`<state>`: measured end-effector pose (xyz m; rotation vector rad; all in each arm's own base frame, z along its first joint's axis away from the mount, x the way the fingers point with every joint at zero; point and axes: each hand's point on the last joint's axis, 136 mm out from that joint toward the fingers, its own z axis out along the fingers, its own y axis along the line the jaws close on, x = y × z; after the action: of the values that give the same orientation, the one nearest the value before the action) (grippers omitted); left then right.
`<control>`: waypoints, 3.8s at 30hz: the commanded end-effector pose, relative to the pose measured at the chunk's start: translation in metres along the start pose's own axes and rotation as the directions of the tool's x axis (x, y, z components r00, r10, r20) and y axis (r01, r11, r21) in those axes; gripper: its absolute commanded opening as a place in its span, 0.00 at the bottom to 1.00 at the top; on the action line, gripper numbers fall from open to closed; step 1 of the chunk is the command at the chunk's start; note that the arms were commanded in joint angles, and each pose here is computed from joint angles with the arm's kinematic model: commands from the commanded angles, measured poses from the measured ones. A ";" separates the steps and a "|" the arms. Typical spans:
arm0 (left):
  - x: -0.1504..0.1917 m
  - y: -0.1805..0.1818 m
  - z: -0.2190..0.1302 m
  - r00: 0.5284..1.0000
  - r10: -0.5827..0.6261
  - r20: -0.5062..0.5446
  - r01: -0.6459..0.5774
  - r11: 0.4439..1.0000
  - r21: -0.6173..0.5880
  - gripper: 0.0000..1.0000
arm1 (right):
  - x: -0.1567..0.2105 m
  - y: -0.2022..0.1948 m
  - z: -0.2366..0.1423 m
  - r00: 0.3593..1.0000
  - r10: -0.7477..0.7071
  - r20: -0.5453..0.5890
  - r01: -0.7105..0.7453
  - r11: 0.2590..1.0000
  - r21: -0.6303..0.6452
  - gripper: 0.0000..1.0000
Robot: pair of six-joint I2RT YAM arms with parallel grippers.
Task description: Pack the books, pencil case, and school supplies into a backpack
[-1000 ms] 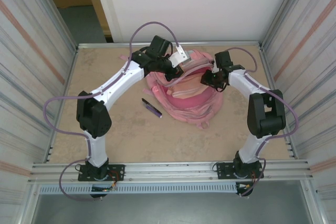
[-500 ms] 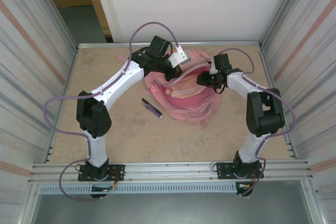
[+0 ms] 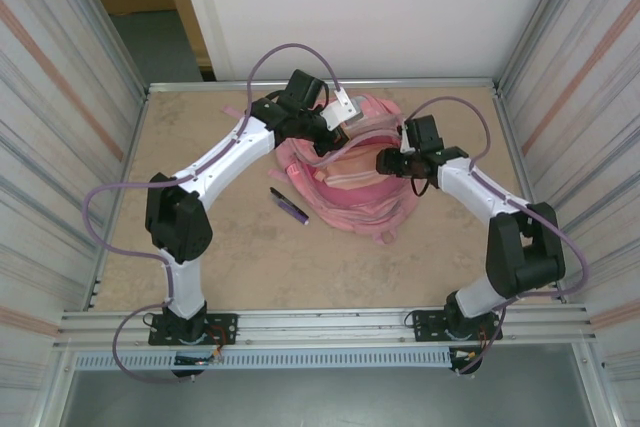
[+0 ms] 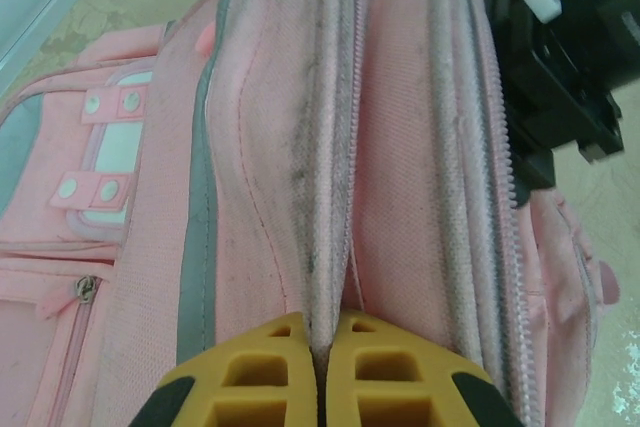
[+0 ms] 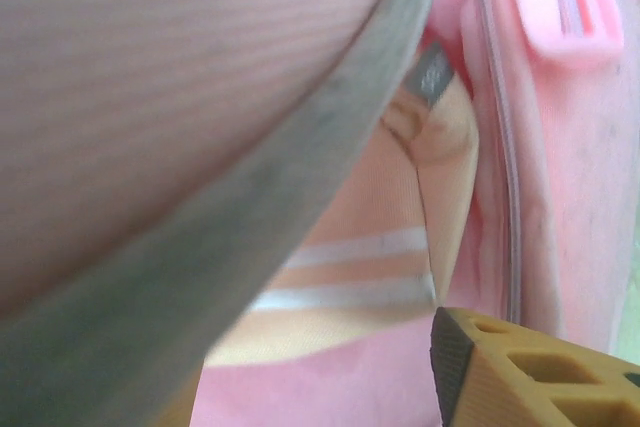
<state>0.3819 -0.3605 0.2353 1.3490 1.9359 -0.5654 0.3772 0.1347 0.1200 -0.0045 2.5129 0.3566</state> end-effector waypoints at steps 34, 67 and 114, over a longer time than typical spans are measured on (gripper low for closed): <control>-0.053 0.003 -0.018 0.980 -0.089 0.178 0.083 0.996 0.043 0.00 | 0.058 0.065 -0.044 0.899 -0.242 0.365 0.327 0.926 -0.191 0.56; -0.069 -0.044 -0.014 0.975 -0.078 0.206 0.045 0.986 0.161 0.00 | -0.004 0.077 0.090 0.934 -0.210 0.288 0.253 0.960 -0.120 0.42; 0.130 0.088 -0.007 0.416 -0.904 0.100 0.899 0.393 -0.193 0.46 | 0.072 0.050 -0.125 0.923 -0.181 0.341 0.292 0.905 -0.311 0.70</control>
<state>0.4419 -0.2596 0.1824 0.1989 2.4047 -0.7487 0.2521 0.1434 0.2031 -0.3080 1.9715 0.5946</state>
